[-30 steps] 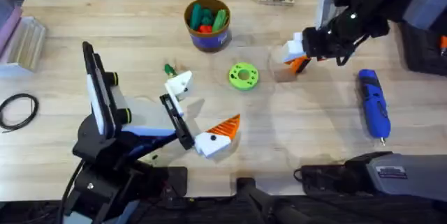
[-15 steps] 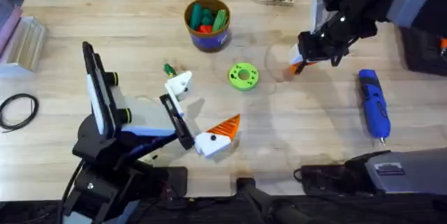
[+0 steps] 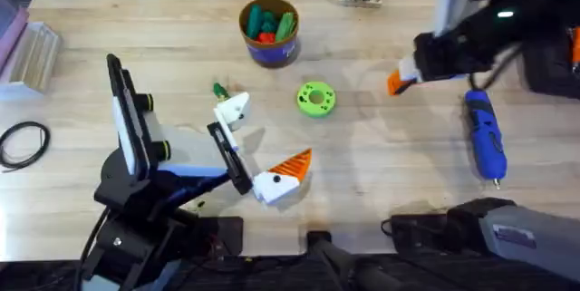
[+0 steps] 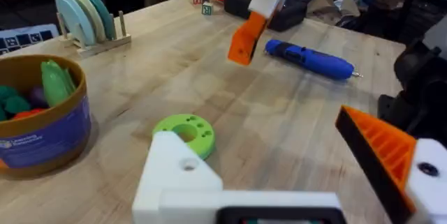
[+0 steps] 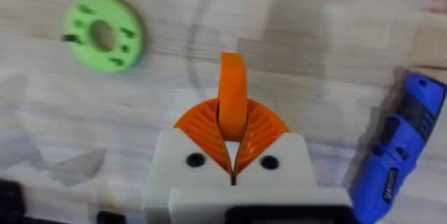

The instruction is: Pick up the gripper from the table and insert it into the empty holder that is missing its gripper. Then pick up a screw, insert it into the mounting hole, and use the screwdriver to tighten it. Finally, clean up the table by picking up the vegetable and placing it into the bucket.

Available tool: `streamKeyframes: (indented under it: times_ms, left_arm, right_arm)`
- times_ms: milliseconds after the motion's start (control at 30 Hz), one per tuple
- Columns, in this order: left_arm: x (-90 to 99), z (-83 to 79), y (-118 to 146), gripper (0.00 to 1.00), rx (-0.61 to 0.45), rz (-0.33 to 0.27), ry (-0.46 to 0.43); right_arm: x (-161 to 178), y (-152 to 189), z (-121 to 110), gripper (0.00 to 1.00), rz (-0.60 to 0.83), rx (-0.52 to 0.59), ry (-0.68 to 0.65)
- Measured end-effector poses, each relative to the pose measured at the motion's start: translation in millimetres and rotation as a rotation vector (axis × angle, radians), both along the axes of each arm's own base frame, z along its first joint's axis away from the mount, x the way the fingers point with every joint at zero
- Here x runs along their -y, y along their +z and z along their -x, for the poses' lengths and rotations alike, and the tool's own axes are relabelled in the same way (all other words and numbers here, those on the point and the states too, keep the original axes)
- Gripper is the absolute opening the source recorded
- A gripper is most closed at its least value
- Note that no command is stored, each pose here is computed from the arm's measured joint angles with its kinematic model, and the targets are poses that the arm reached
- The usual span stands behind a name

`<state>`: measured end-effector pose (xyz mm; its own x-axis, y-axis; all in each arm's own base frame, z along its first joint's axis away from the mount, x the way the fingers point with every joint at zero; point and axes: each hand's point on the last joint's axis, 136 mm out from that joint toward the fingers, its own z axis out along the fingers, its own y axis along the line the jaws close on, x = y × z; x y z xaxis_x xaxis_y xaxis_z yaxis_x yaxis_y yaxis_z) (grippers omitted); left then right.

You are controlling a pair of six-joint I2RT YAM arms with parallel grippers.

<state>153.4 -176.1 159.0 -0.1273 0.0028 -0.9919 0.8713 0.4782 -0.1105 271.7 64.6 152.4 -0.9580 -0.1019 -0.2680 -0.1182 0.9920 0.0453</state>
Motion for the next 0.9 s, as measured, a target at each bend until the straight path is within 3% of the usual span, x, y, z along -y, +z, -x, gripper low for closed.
streamKeyframes:
  times_ms: [200, 333, 600, 733, 900]
  left_arm:
    - [0.0, 0.0, 0.0, 0.985, 0.0, 0.0, 0.0]
    - [0.0, 0.0, 0.1, 0.985, 0.0, 0.0, 0.0]
    - [0.0, 0.0, 0.0, 0.985, 0.0, 0.0, 0.0]
    - [0.0, 0.0, 0.0, 0.985, 0.0, 0.0, 0.0]
    - [0.0, 0.0, 0.0, 0.985, 0.0, 0.0, 0.0]
  right_arm:
    - [-37.6, 65.5, 6.1, 0.011, -0.274, 0.287, 0.097]
    - [-73.9, 69.9, 16.3, 0.011, -0.529, 0.364, 0.17]
    - [-135.0, 10.9, 37.0, 0.01, -0.991, 0.182, 0.233]
    - [-156.7, 3.2, 51.4, 0.009, -1.107, 0.063, 0.256]
    - [-183.3, 9.1, 55.8, 0.009, -1.203, -0.012, 0.317]
